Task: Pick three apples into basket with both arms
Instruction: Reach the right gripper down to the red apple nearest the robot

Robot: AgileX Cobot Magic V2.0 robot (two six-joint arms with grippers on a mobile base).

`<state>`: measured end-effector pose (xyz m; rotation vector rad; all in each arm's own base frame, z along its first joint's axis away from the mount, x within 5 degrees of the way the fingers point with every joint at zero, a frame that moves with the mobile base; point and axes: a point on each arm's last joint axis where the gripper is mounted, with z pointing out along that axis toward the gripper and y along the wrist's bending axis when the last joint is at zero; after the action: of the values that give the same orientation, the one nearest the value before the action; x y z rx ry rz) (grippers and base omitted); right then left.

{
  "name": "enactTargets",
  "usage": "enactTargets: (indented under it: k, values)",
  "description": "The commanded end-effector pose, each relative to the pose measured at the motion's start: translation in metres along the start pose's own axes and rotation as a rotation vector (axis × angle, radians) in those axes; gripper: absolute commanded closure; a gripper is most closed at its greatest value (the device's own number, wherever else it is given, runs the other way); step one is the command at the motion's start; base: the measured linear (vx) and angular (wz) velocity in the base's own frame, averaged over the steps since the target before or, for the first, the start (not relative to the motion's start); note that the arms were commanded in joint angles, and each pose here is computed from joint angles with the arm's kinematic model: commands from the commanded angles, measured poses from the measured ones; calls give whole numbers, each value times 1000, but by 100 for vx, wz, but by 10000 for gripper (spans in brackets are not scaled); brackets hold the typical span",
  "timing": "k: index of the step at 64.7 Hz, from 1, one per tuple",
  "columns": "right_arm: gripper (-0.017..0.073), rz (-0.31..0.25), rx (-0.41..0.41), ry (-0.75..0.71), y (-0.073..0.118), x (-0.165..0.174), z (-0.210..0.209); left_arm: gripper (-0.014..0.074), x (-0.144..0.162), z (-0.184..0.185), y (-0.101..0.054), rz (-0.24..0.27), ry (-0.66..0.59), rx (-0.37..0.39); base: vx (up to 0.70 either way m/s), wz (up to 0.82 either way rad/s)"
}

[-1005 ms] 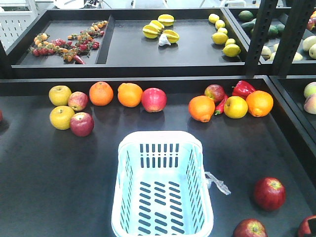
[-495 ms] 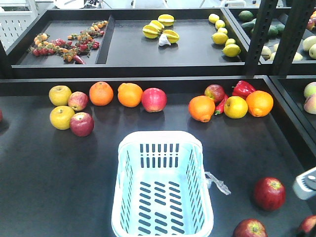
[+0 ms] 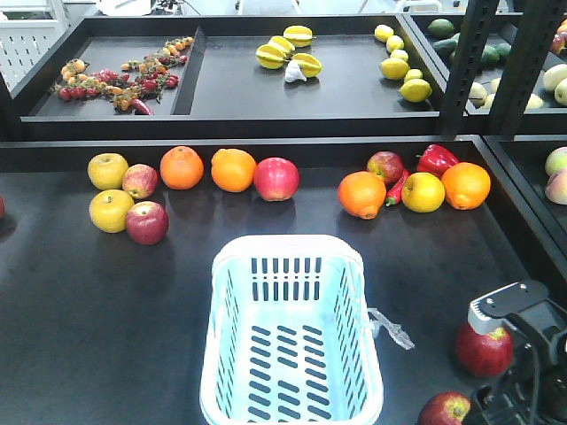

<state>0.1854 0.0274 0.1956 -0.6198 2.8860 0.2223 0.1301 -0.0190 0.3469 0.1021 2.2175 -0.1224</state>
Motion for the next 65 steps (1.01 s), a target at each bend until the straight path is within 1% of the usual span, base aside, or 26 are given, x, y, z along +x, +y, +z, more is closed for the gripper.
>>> enactTargets:
  k: [1, 6, 14, 16, 24, 34, 41, 52, 65]
  values:
    - [-42, -3, 17, -49, -4, -13, 1, 4, -12, -6, -1, -16, -86, 7, 0, 0]
    - [-40, -37, 26, -41, -3, -18, 9, 4, -12, -6, -1, -16, -86, 7, 0, 0]
    - [-40, -126, 62, -48, 3, -29, 26, 4, -12, -6, -1, -16, -86, 7, 0, 0]
    - [-40, -133, 70, -51, 3, -32, 30, 4, -12, -6, -1, -16, -86, 7, 0, 0]
    - [-36, -85, 83, -51, -1, -38, 47, 4, -12, -6, -1, -16, -86, 7, 0, 0]
    - [-35, -70, 85, 0, -6, -39, 67, 4, -12, -6, -1, -16, -86, 7, 0, 0]
    - [-35, -43, 68, 29, -7, -39, 80, 4, -12, -6, -1, -16, -86, 7, 0, 0]
    - [-35, 0, 56, 36, -9, -40, 94, 4, -12, -6, -1, -16, -86, 7, 0, 0]
    - [-17, 33, 38, 66, -9, -38, 104, 4, -12, -6, -1, -16, -86, 7, 0, 0]
